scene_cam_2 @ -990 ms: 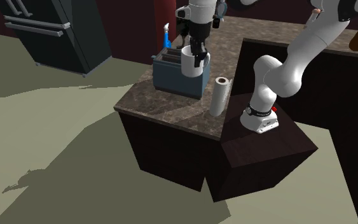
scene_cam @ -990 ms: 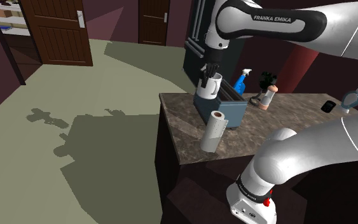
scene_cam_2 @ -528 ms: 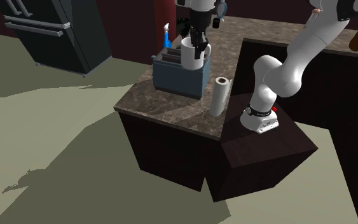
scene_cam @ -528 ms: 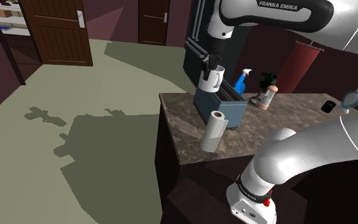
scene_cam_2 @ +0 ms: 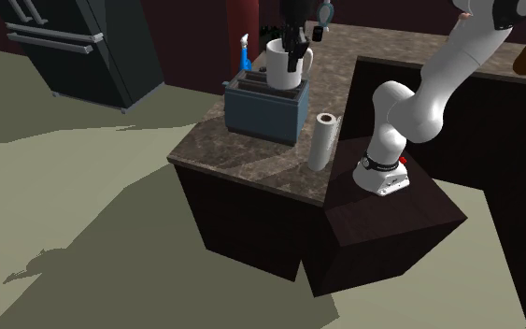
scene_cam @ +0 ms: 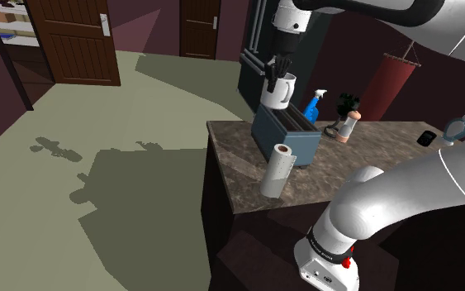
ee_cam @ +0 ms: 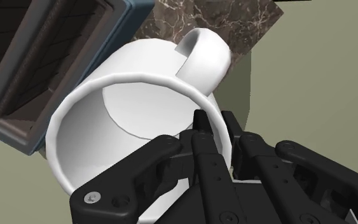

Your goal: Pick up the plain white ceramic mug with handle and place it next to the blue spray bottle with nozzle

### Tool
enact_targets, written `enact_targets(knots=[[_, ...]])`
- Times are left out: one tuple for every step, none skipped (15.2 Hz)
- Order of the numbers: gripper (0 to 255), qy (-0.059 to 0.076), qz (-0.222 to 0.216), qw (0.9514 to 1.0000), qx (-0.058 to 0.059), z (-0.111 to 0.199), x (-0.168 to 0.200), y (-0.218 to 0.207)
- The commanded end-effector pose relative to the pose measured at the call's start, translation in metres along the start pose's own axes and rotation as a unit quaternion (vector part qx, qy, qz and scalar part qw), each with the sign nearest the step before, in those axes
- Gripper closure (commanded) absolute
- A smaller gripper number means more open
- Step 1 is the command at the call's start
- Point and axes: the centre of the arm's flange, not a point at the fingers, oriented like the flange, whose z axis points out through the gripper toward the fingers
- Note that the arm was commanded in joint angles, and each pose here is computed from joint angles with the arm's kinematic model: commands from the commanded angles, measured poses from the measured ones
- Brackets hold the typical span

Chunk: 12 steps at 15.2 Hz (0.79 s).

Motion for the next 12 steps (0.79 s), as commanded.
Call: enact_targets(knots=[[255,0.0,0.0,1.0,0.0,-0.009,0.001,0.001],[255,0.0,0.0,1.0,0.0,-0.009,-0.002,0.014],[255,0.0,0.0,1.0,0.0,-0.009,-0.005,0.027],[255,0.0,0.0,1.0,0.0,-0.009,-0.007,0.039],[255,0.0,0.0,1.0,0.0,-0.009,-0.01,0.052],[255,0.0,0.0,1.0,0.0,-0.009,-0.013,0.065],[255,0.0,0.0,1.0,0.0,-0.009,-0.016,0.078],[255,0.0,0.0,1.0,0.0,-0.009,-0.018,0.091],[255,0.0,0.0,1.0,0.0,-0.009,-0.021,0.104],[255,0.0,0.0,1.0,0.0,-0.009,-0.024,0.117],[255,0.0,0.0,1.0,0.0,-0.009,-0.026,0.13],[255,0.0,0.0,1.0,0.0,-0.009,-0.029,0.143]])
